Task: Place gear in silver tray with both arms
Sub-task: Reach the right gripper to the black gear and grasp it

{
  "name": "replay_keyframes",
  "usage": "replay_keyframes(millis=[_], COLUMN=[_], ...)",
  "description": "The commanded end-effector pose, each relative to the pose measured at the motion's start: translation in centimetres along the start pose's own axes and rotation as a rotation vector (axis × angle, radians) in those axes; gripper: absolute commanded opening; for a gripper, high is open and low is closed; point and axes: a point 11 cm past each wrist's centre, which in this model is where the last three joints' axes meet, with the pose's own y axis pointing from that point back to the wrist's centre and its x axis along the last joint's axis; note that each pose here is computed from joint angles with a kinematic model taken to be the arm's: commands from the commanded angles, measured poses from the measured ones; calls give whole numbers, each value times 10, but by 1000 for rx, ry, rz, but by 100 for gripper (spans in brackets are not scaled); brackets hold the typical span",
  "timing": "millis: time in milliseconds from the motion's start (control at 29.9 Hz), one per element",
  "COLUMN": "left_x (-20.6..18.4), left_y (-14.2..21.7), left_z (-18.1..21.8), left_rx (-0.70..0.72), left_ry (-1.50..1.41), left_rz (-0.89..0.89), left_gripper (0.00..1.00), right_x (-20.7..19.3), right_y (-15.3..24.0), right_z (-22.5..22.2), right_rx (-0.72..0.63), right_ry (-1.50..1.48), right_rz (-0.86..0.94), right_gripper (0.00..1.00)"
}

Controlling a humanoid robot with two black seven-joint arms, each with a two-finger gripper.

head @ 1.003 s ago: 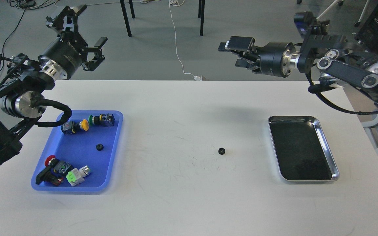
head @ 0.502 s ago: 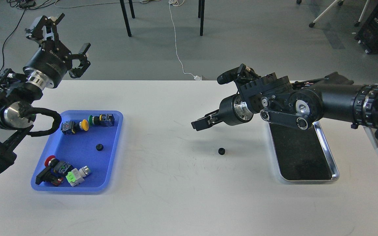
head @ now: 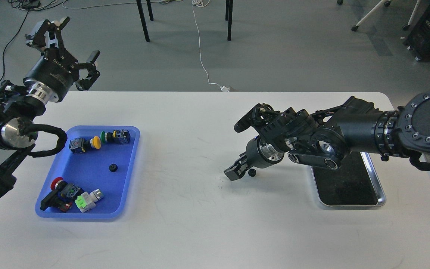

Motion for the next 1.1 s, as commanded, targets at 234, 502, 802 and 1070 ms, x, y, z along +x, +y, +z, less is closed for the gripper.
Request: replay_keyframes(millis=[234, 502, 802, 1070], left_x=[6, 12, 13, 16], left_y=[4, 6, 7, 9], left_z=[9, 19, 21, 27], left_rx=[-1, -12, -13, -18], left_ry=[-26, -44, -48, -62], left_rz=[1, 14, 16, 19], left_gripper=[98, 98, 98, 98], right_x=[-14, -23, -20, -14], right_y=[1, -2, -1, 23], right_z=[11, 12, 11, 26], right_rx=[-34, -39, -37, -61], right_ry=[45, 47, 53, 37], right_rz=[-45, -65, -62, -41], right_gripper=[62, 53, 23, 17])
